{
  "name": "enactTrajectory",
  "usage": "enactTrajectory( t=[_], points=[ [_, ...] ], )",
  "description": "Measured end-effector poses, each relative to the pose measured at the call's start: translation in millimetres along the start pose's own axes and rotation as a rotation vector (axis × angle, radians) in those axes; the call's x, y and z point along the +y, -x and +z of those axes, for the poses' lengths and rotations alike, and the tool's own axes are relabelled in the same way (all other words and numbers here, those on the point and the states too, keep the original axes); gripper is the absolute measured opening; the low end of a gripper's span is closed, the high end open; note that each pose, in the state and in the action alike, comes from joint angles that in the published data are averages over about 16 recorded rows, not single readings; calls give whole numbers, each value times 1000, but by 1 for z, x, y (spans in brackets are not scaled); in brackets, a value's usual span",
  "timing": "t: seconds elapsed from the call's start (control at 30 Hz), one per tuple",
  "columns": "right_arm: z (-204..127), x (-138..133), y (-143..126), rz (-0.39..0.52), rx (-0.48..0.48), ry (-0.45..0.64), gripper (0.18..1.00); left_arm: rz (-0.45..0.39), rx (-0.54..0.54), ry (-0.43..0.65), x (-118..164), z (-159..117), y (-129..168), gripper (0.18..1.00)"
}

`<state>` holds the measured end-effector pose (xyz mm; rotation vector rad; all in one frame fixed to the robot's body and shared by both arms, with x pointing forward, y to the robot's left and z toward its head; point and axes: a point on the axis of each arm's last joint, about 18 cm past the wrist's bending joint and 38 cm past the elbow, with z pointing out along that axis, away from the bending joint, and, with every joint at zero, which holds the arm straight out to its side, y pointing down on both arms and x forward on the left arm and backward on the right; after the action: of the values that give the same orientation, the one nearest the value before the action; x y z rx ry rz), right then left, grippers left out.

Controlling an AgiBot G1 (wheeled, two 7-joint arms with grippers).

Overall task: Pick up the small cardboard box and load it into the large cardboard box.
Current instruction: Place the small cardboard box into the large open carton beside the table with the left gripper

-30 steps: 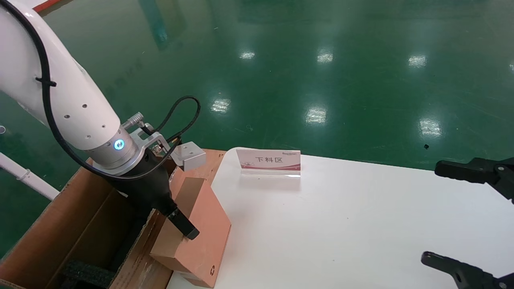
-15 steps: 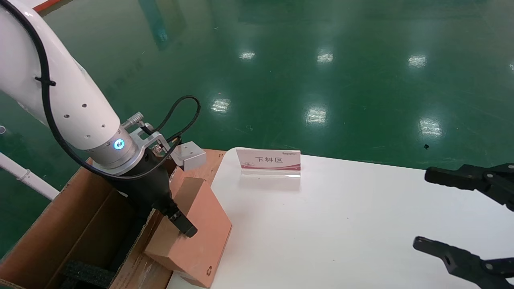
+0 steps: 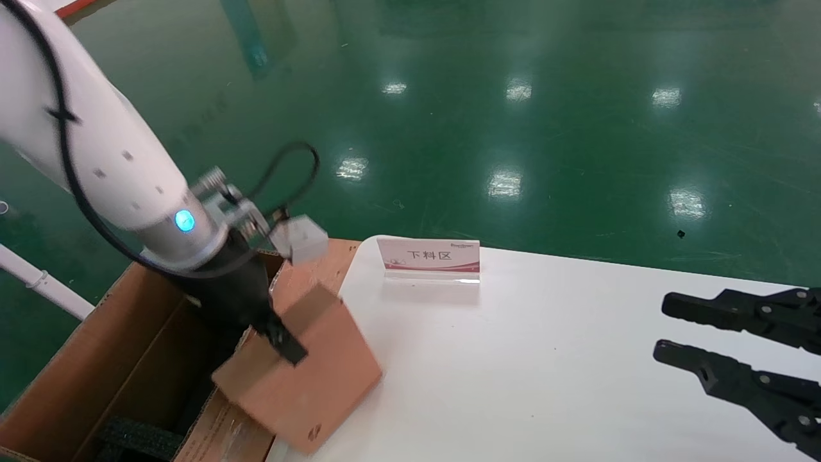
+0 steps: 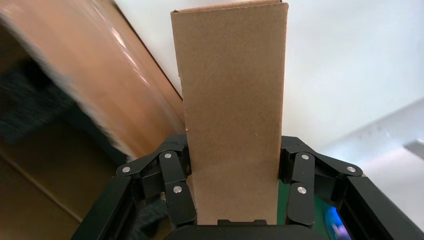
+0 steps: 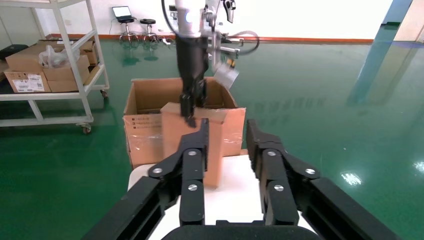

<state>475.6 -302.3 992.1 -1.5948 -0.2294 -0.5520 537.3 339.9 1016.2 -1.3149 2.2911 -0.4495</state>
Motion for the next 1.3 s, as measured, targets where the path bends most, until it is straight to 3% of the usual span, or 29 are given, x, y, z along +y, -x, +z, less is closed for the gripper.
enactTrajectory(
  t=[0.1,0.37,0.7,0.93,1.3],
  points=[
    [0,0,0,0,0,0,404,7,-23,-54,-6,-23,7,435],
    [0,0,0,0,0,0,273,13,-119,-218,-15,-103,26,404],
    [0,0,0,0,0,0,204,-7,-238,-321,-5,-179,43,399],
    [0,0,0,0,0,0,192,-20,-295,-278,10,-198,53,398],
    [0,0,0,0,0,0,195,-87,-311,-63,56,-188,72,397]
  ],
)
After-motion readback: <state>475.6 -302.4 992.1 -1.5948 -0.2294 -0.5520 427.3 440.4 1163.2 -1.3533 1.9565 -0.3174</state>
